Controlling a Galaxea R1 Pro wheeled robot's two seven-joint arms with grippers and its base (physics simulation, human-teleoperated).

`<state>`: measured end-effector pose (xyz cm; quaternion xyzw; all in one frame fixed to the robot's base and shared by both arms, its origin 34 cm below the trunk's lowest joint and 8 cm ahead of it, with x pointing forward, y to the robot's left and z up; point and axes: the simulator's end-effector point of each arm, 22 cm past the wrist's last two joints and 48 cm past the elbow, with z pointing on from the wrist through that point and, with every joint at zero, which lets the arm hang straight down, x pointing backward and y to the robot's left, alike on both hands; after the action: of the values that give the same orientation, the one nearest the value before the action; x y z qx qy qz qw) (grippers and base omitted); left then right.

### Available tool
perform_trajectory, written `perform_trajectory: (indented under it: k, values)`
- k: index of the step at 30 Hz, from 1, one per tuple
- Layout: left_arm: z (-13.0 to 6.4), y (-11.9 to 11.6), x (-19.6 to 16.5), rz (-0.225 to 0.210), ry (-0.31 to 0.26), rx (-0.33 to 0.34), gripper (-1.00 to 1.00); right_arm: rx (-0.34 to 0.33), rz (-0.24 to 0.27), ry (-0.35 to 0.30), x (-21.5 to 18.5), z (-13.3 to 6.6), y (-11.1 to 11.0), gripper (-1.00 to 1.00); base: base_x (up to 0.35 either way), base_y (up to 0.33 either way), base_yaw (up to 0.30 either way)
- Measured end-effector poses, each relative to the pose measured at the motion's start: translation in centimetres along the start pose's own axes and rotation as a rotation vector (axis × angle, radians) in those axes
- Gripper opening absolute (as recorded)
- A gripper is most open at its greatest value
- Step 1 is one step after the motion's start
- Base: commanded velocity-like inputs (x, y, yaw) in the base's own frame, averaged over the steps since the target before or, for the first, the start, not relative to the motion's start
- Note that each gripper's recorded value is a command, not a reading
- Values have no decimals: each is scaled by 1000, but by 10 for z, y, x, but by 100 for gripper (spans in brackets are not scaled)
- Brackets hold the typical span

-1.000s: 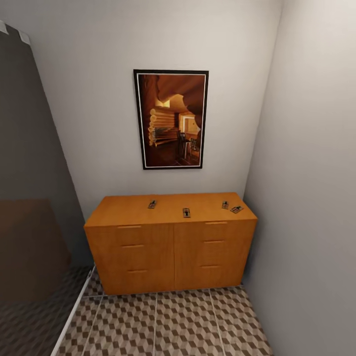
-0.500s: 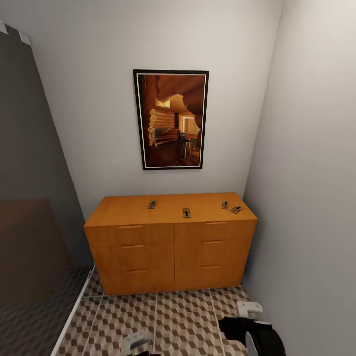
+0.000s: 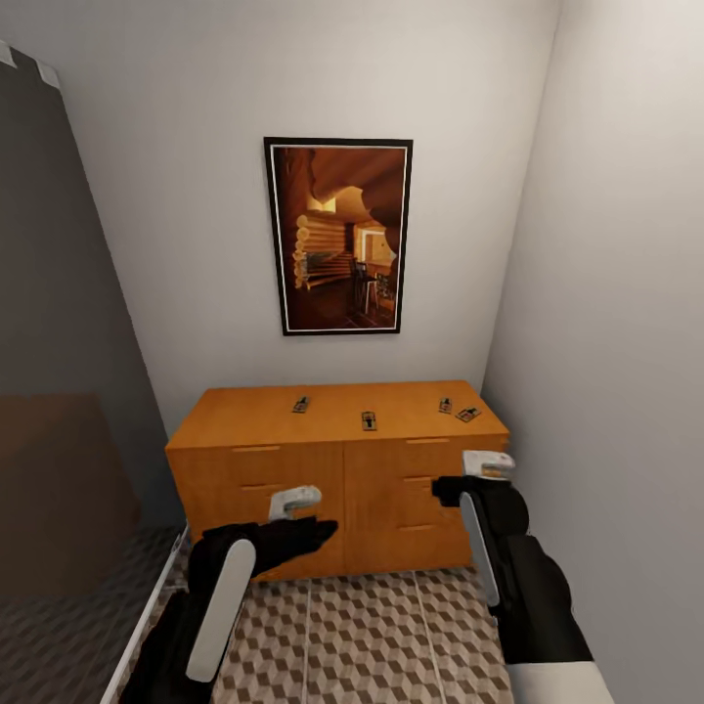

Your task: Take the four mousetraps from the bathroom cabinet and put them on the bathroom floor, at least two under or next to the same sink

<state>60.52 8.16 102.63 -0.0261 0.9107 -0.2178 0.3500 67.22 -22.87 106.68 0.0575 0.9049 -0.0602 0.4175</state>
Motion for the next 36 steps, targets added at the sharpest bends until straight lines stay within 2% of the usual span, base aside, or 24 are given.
perform_trajectory:
  k: [4, 5, 9, 13, 18, 22, 23, 24, 28, 32, 36]
  values:
    - [-13, -23, -80, 41, -116, 22, 100, 37, 5, -100, -78, -9, -4, 100, 0, 0, 0]
    - [-21, -34, -116, 52, -164, 32, 100, 46, -1, -121, -108, -9, -2, 100, 0, 0, 0]
    - [-39, -58, -183, 66, -243, 48, 100, 49, -29, -128, -169, -5, 9, 100, 0, 0, 0]
    - [-49, -79, -239, 68, -272, 58, 100, 19, -52, -113, -226, -8, 26, 100, 0, 0, 0]
    - [-50, -89, -306, 70, -243, 1, 100, -66, -60, -59, -277, -21, 56, 100, 0, 0, 0]
    - [-45, -73, -330, 54, -200, -66, 100, -108, -57, -6, -280, -22, 69, 100, 0, 0, 0]
    - [-44, -64, -334, 46, -193, -86, 100, -114, -58, 9, -277, -20, 71, 100, 0, 0, 0]
    - [-44, -44, -341, 30, -183, -126, 100, -122, -60, 41, -269, -16, 74, 100, 0, 0, 0]
    - [-46, -3, -348, -8, -162, -185, 100, -121, -67, 107, -244, 0, 78, 100, 0, 0, 0]
    - [-42, 29, -341, -33, -117, -229, 100, -112, -62, 128, -226, 15, 79, 100, 0, 0, 0]
    - [-39, 44, -334, -33, -88, -253, 100, -102, -59, 134, -216, 23, 79, 100, 0, 0, 0]
